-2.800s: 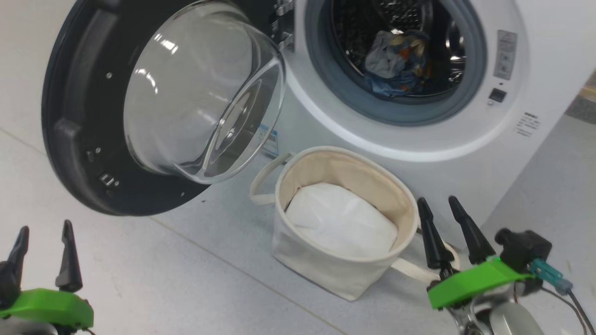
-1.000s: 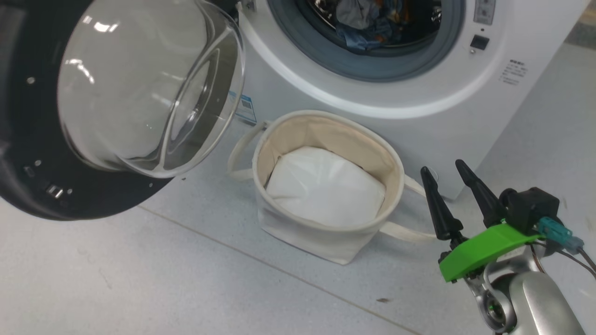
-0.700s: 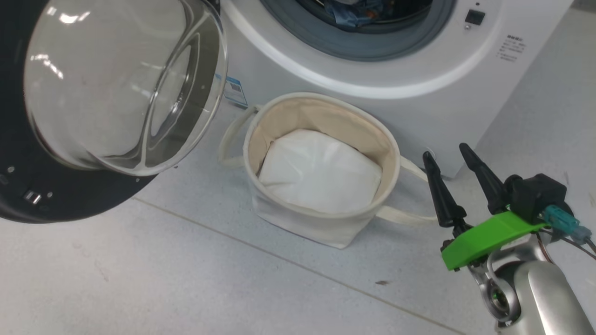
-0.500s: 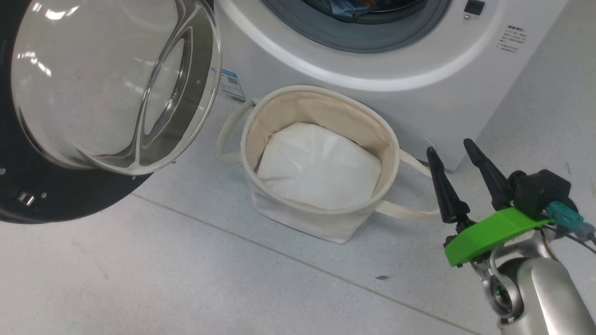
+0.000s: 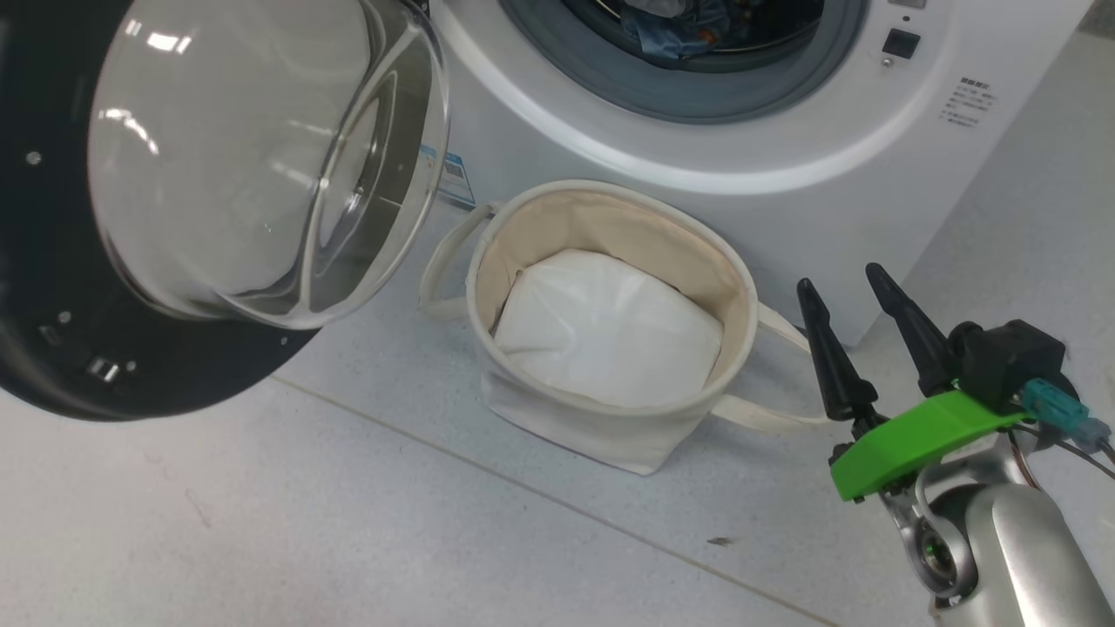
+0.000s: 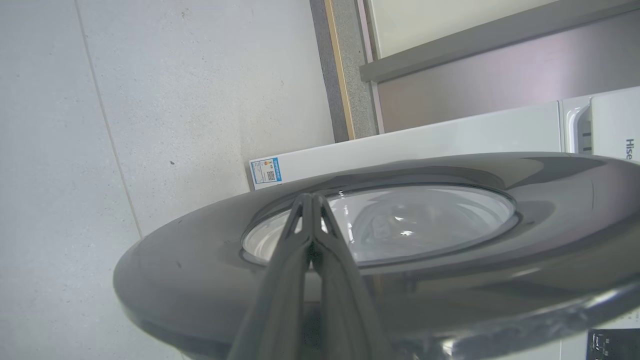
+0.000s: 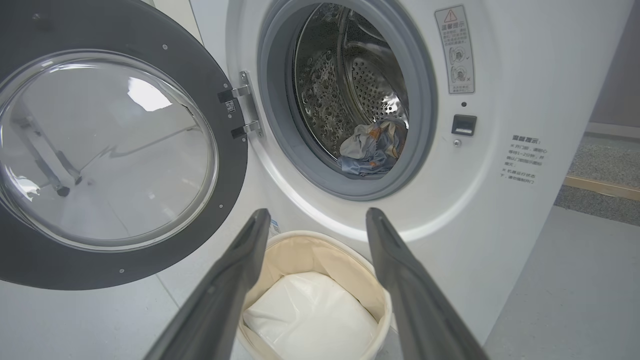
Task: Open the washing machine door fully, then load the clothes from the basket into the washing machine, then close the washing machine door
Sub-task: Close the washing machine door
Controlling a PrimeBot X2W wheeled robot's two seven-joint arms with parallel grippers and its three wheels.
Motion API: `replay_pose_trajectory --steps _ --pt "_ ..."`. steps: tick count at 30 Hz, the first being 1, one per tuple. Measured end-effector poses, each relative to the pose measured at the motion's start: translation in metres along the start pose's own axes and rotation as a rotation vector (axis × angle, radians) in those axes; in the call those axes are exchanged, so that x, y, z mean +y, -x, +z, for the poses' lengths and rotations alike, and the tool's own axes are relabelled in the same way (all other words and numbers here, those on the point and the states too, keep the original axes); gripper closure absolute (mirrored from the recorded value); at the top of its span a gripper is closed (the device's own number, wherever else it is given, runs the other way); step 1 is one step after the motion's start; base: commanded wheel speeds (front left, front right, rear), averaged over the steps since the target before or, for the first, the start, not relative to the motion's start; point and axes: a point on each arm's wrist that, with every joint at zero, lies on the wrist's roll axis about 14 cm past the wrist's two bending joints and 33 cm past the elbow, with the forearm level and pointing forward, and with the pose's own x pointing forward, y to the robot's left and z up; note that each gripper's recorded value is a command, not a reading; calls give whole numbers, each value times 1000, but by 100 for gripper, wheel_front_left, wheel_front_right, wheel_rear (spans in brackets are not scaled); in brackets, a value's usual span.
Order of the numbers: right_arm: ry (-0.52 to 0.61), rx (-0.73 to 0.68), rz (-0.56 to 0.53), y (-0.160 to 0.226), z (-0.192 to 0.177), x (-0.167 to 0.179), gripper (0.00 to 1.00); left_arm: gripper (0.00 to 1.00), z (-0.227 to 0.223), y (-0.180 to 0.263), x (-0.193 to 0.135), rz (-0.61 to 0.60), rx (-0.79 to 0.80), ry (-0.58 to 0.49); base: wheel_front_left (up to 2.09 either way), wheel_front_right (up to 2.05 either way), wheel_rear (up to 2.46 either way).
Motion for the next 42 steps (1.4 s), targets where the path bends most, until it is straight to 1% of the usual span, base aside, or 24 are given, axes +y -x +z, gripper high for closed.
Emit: replay_pose_trajectory --steps 5,11,16,18,23,24,28,35,39,42 --pt "6 -6 3 1 4 3 0 100 -22 1 -5 -39 71 -20 0 0 0" --pt "5 -25 1 4 10 5 0 100 -63 3 -17 -109 190 -83 0 0 0" --pt "3 -48 1 7 17 8 0 100 -96 12 -25 -158 263 -172 0 0 0" --pt "-2 -42 -2 13 15 9 0 100 -122 19 -30 -195 313 -225 0 0 0" --pt "-2 -55 -14 21 19 9 0 100 -168 31 -32 -243 395 -283 0 0 0" --pt "-2 -55 -14 21 19 9 0 100 -168 31 -32 -243 395 -283 0 0 0" --pt "0 -75 -26 26 26 7 0 100 -194 37 -40 -289 430 -321 0 0 0" --pt "-2 -80 -73 43 27 -3 0 100 -234 42 -66 -396 470 -383 0 0 0" --pt "-2 -86 -104 51 29 -12 0 100 -255 39 -83 -454 470 -456 0 0 0" --pt "-5 -102 -134 59 32 -19 0 100 -269 33 -92 -484 479 -477 0 0 0"
